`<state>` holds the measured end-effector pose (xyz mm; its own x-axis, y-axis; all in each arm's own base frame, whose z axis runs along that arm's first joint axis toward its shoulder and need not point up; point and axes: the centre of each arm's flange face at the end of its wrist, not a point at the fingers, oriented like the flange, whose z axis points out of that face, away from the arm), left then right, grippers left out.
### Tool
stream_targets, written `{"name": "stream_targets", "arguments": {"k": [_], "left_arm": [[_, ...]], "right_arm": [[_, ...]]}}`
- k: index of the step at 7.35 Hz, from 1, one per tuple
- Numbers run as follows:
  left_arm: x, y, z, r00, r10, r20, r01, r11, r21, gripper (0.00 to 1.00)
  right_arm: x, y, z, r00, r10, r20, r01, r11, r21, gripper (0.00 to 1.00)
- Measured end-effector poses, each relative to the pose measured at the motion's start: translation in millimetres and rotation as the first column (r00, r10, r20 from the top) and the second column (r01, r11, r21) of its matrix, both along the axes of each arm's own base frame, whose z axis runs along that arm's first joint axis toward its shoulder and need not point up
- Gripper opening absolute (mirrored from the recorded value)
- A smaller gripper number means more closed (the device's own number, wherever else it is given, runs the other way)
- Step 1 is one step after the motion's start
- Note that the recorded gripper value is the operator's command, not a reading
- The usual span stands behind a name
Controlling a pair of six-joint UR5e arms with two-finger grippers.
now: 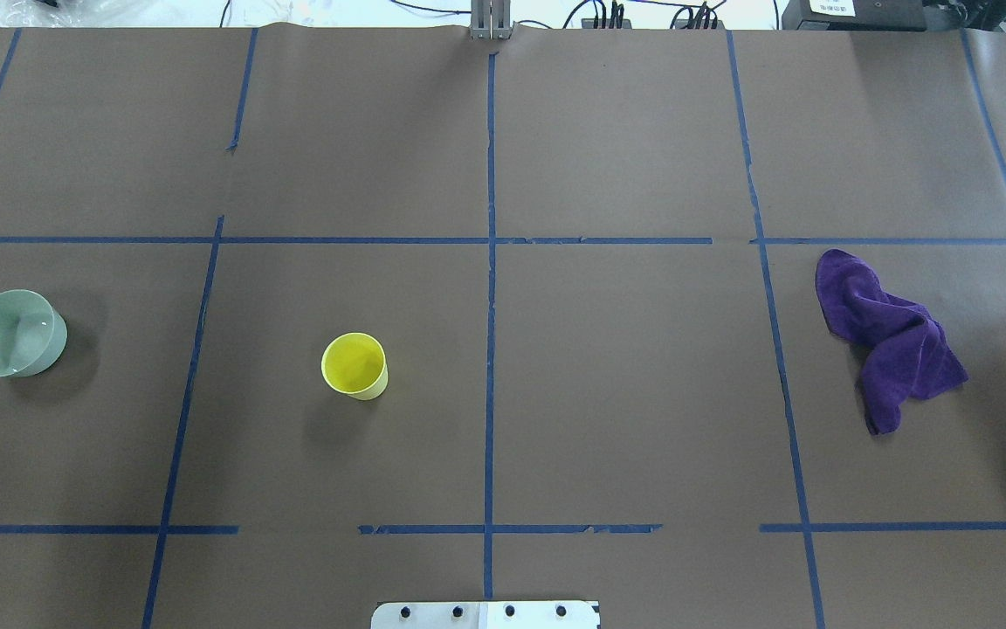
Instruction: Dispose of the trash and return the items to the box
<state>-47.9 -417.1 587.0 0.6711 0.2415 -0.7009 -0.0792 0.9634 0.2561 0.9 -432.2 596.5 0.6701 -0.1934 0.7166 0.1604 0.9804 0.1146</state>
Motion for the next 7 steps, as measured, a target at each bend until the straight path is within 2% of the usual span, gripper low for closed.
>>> {"name": "stream_targets", "arguments": {"k": [1,4,6,7], "left_arm": [[1,-3,5,1.0,0.0,-0.009,0.0,1.0,-0.001,1.0],[19,-9,-4,0.999,0.014,-0.038,-0.011,0.997,0.072,1.0],[96,-13,-35,0.993,0.062,-0.102,-0.05,0.992,0.114,1.0],[143,-8,-58,0.985,0.05,-0.165,-0.038,0.996,0.077,1.0]], "right_arm": [[0,0,-1,1.0,0.0,0.006,0.0,1.0,0.0,1.0],[-2,1,-5,1.0,-0.002,0.029,0.002,1.0,0.003,1.0],[-6,2,-13,0.996,-0.008,0.084,0.008,1.0,0.003,1.0],[-6,1,-13,0.996,-0.01,0.093,0.009,1.0,0.002,1.0]]}}
